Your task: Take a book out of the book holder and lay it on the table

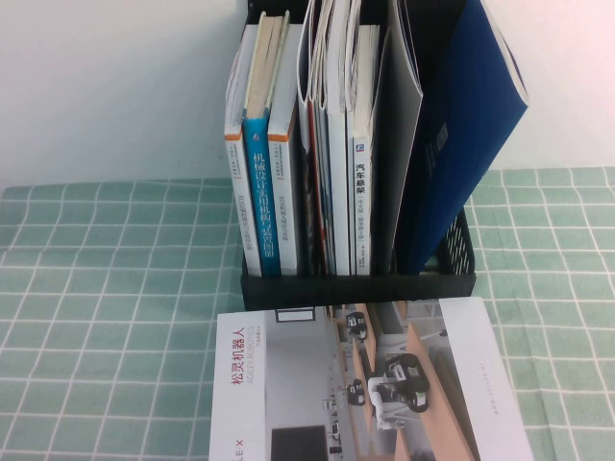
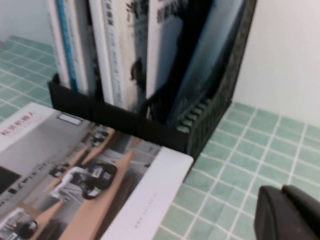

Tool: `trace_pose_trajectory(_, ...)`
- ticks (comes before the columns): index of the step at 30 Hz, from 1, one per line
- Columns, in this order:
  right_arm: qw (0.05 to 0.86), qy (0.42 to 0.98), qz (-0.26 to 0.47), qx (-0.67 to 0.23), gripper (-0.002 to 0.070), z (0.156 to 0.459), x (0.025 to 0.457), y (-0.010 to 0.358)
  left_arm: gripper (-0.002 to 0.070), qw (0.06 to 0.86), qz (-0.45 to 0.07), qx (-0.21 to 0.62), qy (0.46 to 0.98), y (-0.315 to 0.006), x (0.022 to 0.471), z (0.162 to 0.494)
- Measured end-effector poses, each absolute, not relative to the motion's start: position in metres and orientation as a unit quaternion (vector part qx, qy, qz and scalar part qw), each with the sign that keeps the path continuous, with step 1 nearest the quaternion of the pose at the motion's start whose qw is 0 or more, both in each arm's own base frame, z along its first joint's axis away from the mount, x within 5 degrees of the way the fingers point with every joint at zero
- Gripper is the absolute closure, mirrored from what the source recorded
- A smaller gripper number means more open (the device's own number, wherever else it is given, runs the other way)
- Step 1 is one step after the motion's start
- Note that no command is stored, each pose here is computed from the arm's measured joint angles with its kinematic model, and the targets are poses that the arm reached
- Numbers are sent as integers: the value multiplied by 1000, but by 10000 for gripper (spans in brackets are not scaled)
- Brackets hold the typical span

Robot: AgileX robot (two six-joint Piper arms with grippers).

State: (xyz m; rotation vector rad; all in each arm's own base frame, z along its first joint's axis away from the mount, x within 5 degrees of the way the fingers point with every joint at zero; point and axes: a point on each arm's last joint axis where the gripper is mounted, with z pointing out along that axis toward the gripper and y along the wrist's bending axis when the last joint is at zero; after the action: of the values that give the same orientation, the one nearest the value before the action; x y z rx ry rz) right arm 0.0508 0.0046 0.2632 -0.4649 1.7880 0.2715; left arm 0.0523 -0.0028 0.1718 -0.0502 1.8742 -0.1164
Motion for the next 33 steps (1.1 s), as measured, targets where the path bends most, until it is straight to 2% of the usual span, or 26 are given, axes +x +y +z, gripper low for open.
trace_pose_trajectory(4, 623, 735, 129, -234, 678, 270, 49, 11, 678, 590, -50, -22, 805, -3, 52, 172)
trace_pose_trajectory(8, 618, 752, 119, -193, 678, 269, 48, 9, 678, 590, -49, -21, 805, -3, 52, 172)
trace_pose_trajectory(19, 609, 792, -43, -30, 678, 260, 46, -8, 678, 590, -49, -22, 806, -3, 52, 172)
trace_pose_trajectory(23, 622, 779, -81, 11, 678, 248, 50, -12, 678, 590, -50, -23, 806, -3, 52, 172)
trace_pose_trajectory(28, 654, 751, -88, 29, 678, 223, 50, -11, 678, 590, -50, -23, 806, -3, 52, 172)
trace_pose_trajectory(33, 633, 770, -80, 22, 678, 187, 53, -9, 678, 590, -50, -23, 806, -3, 52, 172)
